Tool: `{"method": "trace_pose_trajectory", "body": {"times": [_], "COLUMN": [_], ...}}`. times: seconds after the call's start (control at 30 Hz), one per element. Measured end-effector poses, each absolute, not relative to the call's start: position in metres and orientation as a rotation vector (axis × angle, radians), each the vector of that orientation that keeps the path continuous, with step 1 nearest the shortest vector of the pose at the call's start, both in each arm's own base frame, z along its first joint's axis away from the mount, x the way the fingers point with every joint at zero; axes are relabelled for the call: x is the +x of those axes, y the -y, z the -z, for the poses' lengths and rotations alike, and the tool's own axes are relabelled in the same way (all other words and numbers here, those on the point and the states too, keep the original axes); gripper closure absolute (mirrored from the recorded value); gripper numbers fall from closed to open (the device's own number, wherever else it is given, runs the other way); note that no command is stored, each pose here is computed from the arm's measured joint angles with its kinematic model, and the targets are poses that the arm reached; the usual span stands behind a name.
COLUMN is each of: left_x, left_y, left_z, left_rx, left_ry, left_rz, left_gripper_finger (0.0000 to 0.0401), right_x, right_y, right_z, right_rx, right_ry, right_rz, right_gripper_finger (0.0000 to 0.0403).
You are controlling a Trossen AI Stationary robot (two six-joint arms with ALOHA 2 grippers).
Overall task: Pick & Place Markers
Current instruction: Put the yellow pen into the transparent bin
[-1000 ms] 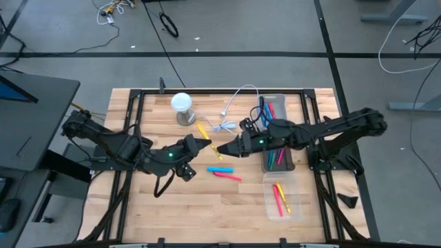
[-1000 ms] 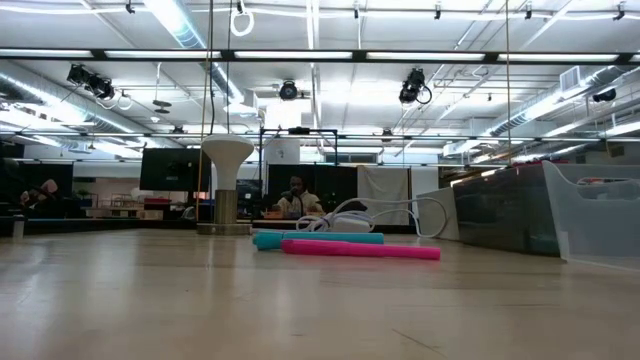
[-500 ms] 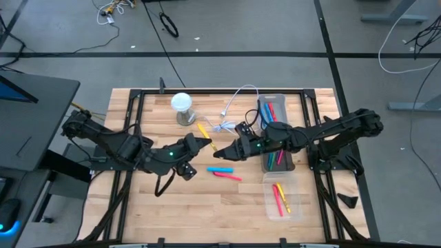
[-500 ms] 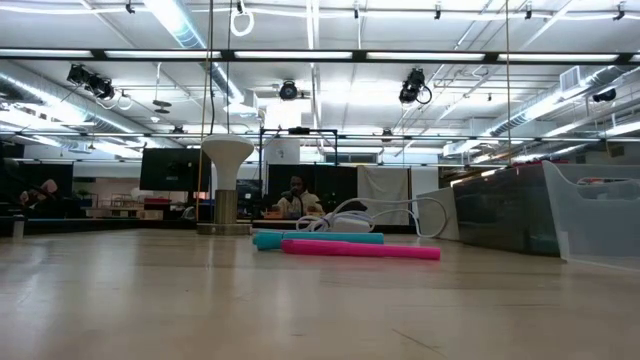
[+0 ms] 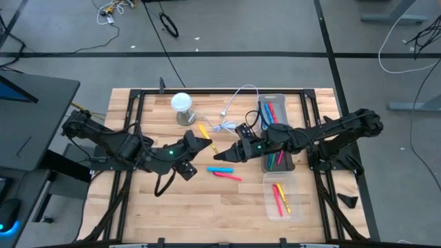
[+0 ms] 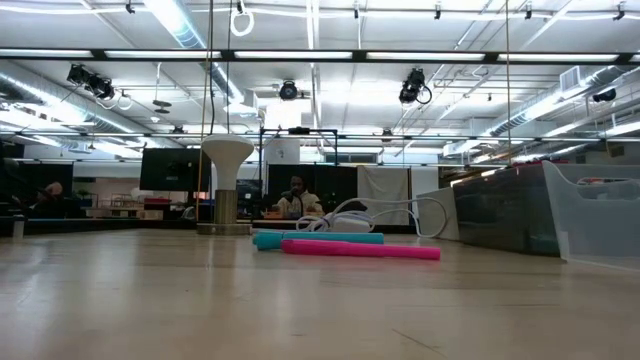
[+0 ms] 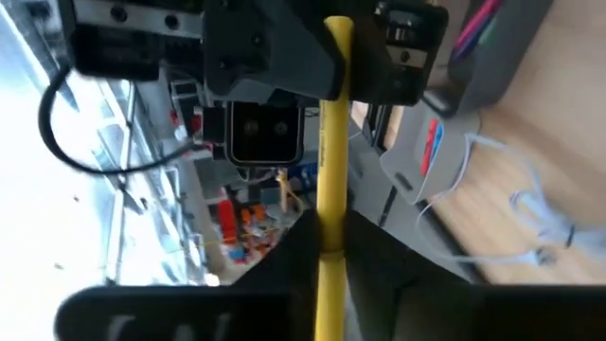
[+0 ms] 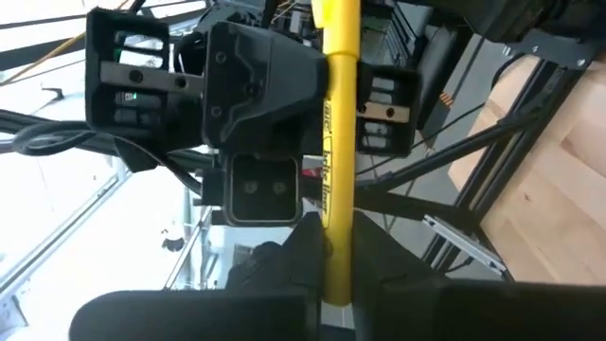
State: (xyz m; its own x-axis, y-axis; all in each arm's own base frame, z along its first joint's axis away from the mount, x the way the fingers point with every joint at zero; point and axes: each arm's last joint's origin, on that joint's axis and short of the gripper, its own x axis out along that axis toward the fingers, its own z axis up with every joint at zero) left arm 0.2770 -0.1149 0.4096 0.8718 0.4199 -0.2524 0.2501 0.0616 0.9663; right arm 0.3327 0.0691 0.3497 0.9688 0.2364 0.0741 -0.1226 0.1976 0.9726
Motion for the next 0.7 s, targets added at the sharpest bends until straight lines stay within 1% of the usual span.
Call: {"method": "trace_pose_trajectory", "body": {"times": [0.07, 0.2, 0.33, 0.5, 0.6, 0.7], "left_x": [0.277, 0.275, 0.271, 0.267, 0.267, 0.268], "left_y": [0.115, 0.116, 0.118, 0.118, 0.116, 0.115], "left_z": [-0.410, -0.410, -0.411, -0.413, -0.413, -0.413], "left_rx": [1.448, 1.235, 1.014, 0.730, 0.611, 0.580], "left_ry": [-0.543, -0.534, -0.505, -0.424, -0.378, -0.367], "left_rz": [-0.167, -0.296, -0.466, -0.673, -0.723, -0.732], "left_gripper_finger": [0.0328, 0.0270, 0.0233, 0.0217, 0.0218, 0.0220], "right_x": [0.332, 0.322, 0.300, 0.254, 0.230, 0.214], "right_y": [-0.068, -0.064, -0.062, -0.065, -0.070, -0.074], "right_z": [-0.350, -0.356, -0.360, -0.363, -0.363, -0.361], "right_rx": [1.347, 1.309, 1.241, 1.148, 1.131, 1.142], "right_ry": [-0.091, -0.081, -0.141, -0.214, -0.221, -0.226], "right_rz": [-0.234, -0.166, -0.015, 0.259, 0.381, 0.455], "right_gripper_finger": [0.0385, 0.0385, 0.0385, 0.0385, 0.0385, 0.0385]}}
